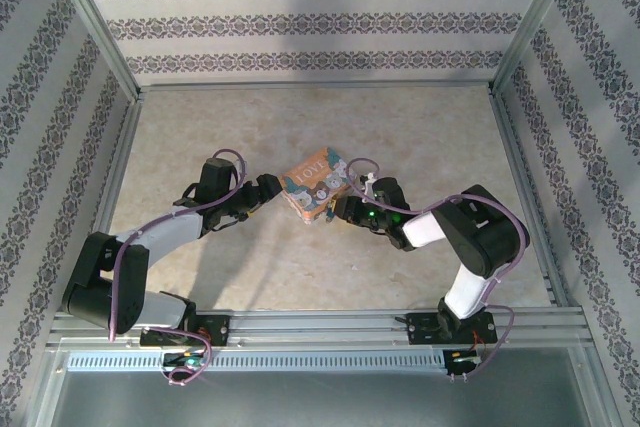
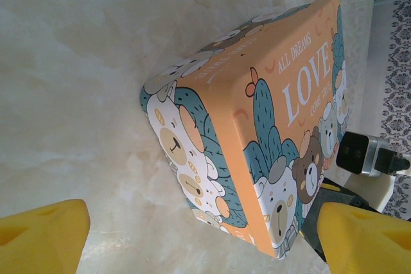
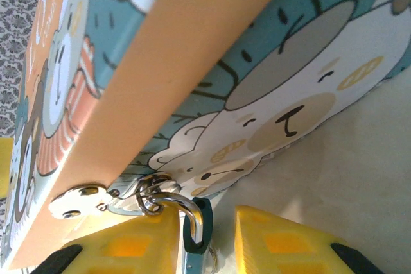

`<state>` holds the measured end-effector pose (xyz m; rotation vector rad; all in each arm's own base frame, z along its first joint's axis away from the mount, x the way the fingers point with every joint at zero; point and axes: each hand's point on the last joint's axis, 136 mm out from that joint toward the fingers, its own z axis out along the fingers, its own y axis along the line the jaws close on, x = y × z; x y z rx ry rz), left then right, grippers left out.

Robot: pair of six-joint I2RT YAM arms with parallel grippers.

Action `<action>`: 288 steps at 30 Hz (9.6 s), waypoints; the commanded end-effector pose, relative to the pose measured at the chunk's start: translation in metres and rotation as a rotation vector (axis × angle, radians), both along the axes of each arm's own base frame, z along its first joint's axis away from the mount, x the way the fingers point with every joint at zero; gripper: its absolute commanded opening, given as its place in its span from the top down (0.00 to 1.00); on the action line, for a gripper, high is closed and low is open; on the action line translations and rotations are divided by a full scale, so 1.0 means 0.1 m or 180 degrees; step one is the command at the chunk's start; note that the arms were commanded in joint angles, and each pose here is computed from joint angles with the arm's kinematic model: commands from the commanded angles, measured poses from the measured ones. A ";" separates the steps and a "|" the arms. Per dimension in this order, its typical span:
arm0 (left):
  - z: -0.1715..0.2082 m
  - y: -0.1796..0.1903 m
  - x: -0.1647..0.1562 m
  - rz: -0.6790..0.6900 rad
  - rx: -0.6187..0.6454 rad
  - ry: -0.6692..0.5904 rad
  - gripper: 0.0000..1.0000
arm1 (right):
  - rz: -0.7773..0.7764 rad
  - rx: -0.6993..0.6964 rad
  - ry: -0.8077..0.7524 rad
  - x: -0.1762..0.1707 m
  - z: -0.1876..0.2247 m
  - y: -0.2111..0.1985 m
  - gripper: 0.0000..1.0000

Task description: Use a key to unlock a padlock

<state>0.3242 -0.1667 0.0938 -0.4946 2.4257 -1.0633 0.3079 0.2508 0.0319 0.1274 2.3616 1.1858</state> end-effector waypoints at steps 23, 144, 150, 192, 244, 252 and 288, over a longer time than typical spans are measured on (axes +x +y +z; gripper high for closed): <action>0.13 -0.02 0.01 -0.0038 0.0030 -0.0119 0.08 | -0.0350 0.0333 0.0206 0.01 0.05 0.15 1.00; 0.13 -0.68 0.06 -0.0691 0.0533 -0.0151 0.08 | -0.1638 -0.0344 0.0641 0.01 -0.13 -0.67 1.00; 0.61 -0.82 0.04 -0.0770 0.0278 -0.0438 0.08 | -0.1610 -0.0272 0.0595 0.03 -0.03 -0.63 1.00; -0.46 -1.20 -0.32 -0.1158 0.0799 0.0339 0.09 | -0.1936 0.0042 0.0511 0.21 0.20 -0.74 1.00; 0.75 0.13 0.07 -0.0257 0.0539 -0.0482 0.00 | 0.0831 -0.0173 0.0348 -1.12 0.43 0.00 1.00; 0.73 0.18 0.05 -0.0238 0.0583 -0.0453 0.00 | 0.0641 -0.0174 0.0714 -1.04 0.14 0.07 1.00; 0.87 0.49 -0.01 -0.0022 0.0773 -0.0617 0.01 | 0.0118 -0.0441 0.0459 -0.93 0.47 -0.52 0.67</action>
